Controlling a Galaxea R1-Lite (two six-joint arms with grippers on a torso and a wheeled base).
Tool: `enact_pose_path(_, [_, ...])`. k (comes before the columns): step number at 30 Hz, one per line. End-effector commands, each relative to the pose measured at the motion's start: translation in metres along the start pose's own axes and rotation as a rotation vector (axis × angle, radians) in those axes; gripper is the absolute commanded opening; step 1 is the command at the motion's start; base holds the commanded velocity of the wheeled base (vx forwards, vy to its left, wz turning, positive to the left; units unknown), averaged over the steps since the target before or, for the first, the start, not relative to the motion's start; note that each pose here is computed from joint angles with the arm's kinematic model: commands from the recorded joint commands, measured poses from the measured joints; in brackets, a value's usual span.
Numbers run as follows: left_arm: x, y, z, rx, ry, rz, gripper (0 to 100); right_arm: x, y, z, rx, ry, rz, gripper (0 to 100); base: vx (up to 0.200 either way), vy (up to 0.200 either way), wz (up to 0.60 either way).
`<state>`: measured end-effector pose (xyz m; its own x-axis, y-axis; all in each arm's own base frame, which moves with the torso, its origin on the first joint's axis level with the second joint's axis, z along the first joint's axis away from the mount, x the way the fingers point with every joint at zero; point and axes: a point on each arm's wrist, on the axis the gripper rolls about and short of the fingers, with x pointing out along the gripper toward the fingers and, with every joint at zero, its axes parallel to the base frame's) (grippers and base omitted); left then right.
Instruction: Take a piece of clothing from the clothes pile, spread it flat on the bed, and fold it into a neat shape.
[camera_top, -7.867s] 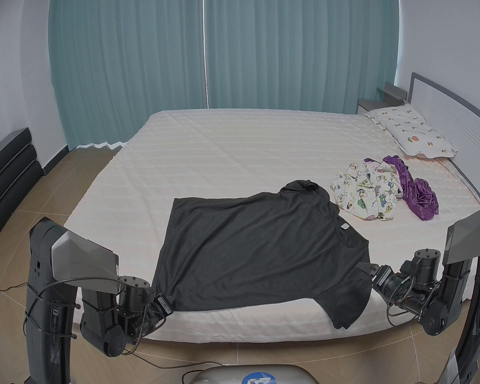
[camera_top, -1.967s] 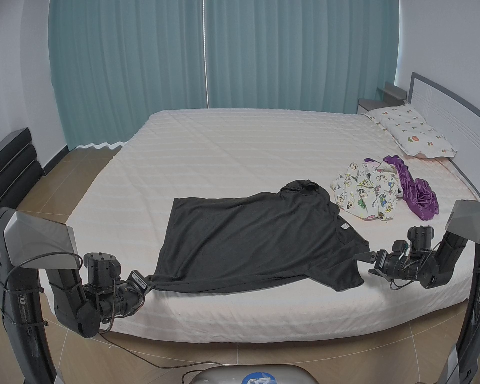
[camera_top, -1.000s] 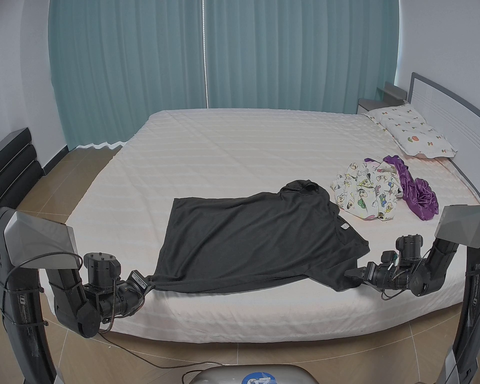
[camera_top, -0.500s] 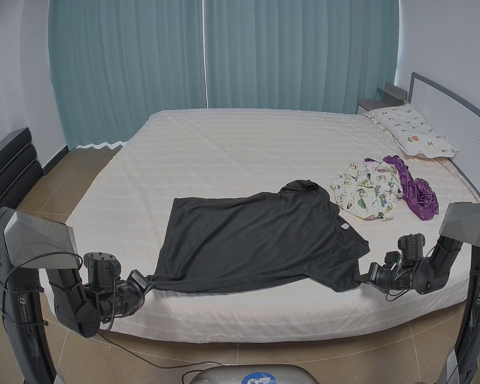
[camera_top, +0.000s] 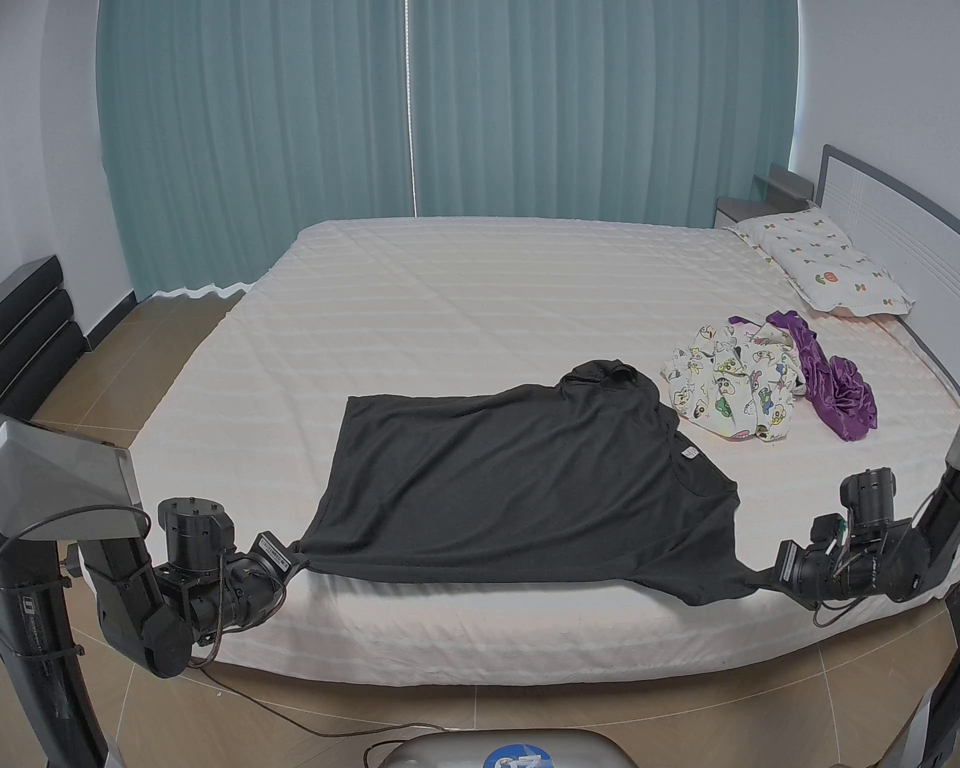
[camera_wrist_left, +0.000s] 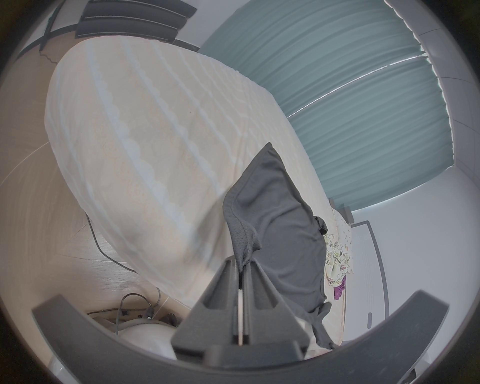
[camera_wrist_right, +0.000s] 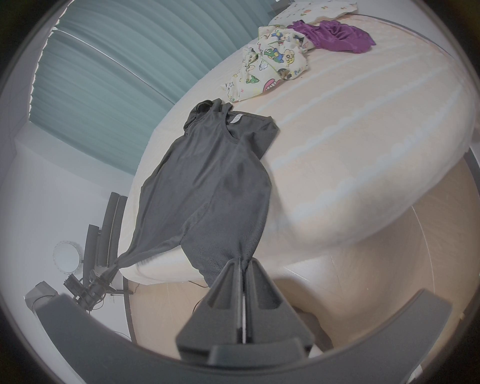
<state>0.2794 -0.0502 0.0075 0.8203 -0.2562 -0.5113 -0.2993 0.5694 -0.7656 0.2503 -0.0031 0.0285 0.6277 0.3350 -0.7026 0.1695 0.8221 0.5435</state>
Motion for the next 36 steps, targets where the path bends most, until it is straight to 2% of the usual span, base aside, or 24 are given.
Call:
enact_pose_path(1, [-0.018,-0.014,0.005,0.021,-0.034,-0.055,0,-0.038,0.008,-0.021,-0.001,-0.033,0.010,0,0.000,0.000,0.00])
enact_pose_path(7, [-0.024,-0.014,0.004,0.065,-0.036,-0.052,0,-0.052,0.008,-0.037,0.034,-0.045,-0.021,0,0.000,0.000,0.00])
enact_pose_path(11, [-0.024,-0.014,0.003,0.073,-0.031,-0.051,0,-0.060,0.010,-0.040,0.028,-0.064,-0.010,0,0.000,0.000,0.00])
enact_pose_path(14, [-0.030,-0.017,-0.003,0.094,-0.014,-0.063,0,-0.071,0.015,-0.038,0.021,-0.115,0.017,0,0.000,0.000,0.00])
enact_pose_path(18, [-0.032,-0.015,-0.013,0.156,0.024,-0.046,0,-0.073,0.015,-0.041,0.026,-0.108,0.014,0,0.000,0.000,0.00])
enact_pose_path(19, [-0.034,-0.013,-0.017,0.199,0.032,-0.036,0,-0.074,0.015,-0.041,0.031,-0.104,0.010,0,0.000,0.000,0.00])
enact_pose_path(25, [-0.039,-0.005,-0.021,0.324,0.007,0.041,0,-0.076,0.011,-0.047,0.033,-0.094,-0.025,0,0.000,0.000,0.00])
enact_pose_path(29, [-0.046,0.003,-0.028,0.412,0.041,0.078,0,-0.075,0.011,-0.046,0.031,-0.093,-0.037,0,0.000,0.000,0.00])
enact_pose_path(34, [-0.049,0.005,-0.034,0.427,0.067,0.085,0,-0.075,0.010,-0.043,0.033,-0.102,-0.045,0,0.000,0.000,0.00])
enact_pose_path(36, [-0.046,0.011,-0.041,0.437,0.101,0.113,0,-0.074,0.008,-0.046,0.017,-0.078,-0.061,0,0.000,0.000,0.00])
